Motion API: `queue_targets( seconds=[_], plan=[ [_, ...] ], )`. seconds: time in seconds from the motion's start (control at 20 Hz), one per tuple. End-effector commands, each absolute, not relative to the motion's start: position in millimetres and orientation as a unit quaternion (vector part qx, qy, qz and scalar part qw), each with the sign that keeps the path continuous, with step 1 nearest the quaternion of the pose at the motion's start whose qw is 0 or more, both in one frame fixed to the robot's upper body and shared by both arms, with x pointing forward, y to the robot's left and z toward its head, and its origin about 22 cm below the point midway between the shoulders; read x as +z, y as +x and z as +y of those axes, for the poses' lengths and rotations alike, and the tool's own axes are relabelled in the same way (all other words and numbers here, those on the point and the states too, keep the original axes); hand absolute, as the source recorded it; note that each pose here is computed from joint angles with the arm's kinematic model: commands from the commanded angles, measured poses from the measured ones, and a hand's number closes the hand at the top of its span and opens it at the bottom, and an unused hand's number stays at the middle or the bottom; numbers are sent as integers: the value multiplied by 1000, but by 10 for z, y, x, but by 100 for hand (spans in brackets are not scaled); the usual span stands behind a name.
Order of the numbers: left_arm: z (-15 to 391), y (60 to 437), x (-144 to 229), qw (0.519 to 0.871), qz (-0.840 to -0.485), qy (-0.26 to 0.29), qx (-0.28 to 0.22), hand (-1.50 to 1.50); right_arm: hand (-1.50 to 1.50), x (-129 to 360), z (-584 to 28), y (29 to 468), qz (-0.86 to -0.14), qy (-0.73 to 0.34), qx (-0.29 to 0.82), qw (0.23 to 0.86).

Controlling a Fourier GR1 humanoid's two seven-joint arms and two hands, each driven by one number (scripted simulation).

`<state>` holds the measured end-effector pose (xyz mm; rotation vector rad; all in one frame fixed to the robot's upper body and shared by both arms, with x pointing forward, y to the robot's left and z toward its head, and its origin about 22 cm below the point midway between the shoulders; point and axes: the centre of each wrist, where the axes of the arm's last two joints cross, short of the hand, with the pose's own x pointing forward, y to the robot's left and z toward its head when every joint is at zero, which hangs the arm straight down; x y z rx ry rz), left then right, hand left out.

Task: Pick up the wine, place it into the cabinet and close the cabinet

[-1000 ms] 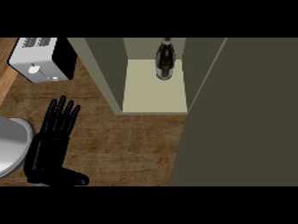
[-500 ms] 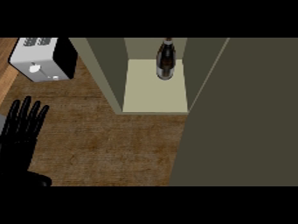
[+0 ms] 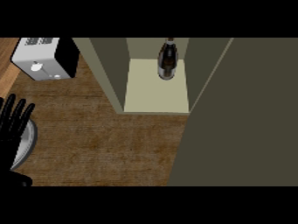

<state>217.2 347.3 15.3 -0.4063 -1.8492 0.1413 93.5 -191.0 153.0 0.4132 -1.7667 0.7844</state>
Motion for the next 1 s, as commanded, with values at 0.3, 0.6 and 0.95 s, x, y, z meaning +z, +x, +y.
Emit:
queue_targets(
  seconds=[0.3,0.6,0.95],
  plan=[
    [3547,2279,254,577,-793,-187,54,-150,150,1796,-1580,906,-754,285,289,517],
    [3676,2248,347,582,-789,-191,45,-150,150,1786,-1306,1187,-749,278,297,523],
    [3861,2225,412,580,-793,-181,46,-150,150,2108,-487,1680,-757,258,300,520]
  ],
)
